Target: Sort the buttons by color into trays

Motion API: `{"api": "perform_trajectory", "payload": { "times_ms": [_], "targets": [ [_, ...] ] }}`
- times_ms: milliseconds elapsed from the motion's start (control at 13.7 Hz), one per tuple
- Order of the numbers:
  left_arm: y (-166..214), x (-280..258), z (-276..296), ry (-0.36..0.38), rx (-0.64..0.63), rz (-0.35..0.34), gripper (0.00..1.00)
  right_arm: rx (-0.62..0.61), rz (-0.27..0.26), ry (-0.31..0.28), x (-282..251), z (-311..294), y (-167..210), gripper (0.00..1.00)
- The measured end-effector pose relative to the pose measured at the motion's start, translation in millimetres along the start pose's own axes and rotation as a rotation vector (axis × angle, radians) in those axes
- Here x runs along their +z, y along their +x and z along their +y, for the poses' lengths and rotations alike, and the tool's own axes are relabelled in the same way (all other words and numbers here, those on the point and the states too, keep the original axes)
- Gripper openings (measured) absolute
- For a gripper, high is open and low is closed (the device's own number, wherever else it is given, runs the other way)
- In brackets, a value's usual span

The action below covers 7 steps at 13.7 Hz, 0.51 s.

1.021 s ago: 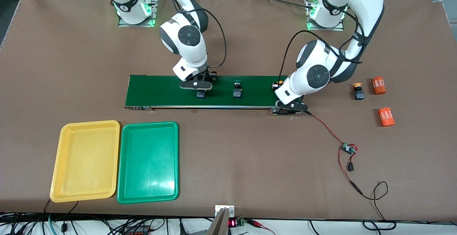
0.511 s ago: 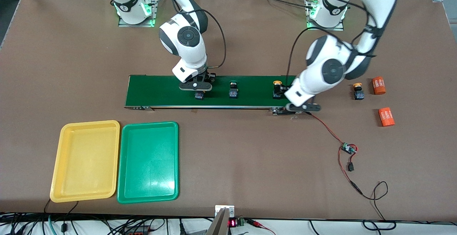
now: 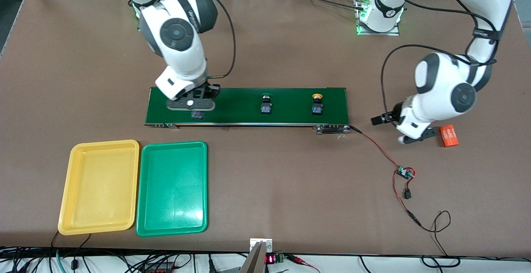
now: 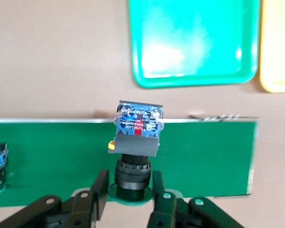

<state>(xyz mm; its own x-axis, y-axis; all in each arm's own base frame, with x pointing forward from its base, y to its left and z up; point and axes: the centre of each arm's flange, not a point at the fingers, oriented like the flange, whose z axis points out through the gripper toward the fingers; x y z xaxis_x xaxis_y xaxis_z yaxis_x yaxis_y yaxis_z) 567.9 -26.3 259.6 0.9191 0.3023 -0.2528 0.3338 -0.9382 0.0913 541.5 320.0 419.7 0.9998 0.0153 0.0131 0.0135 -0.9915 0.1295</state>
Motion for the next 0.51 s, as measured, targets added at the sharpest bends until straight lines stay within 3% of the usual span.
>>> {"api": "perform_trajectory", "payload": {
  "times_ms": [146,511],
  "targets": [
    [14.8,15.8,-44.9,0.002,-0.002,-0.029,1.00,-0.006,0.007,-0.002,5.2,25.0,19.2,0.41],
    [26.2,25.2,-101.4,0.124,0.031,-0.029,1.00,0.031,0.028,0.014,46.2,103.0,85.0,0.41]
  ]
}}
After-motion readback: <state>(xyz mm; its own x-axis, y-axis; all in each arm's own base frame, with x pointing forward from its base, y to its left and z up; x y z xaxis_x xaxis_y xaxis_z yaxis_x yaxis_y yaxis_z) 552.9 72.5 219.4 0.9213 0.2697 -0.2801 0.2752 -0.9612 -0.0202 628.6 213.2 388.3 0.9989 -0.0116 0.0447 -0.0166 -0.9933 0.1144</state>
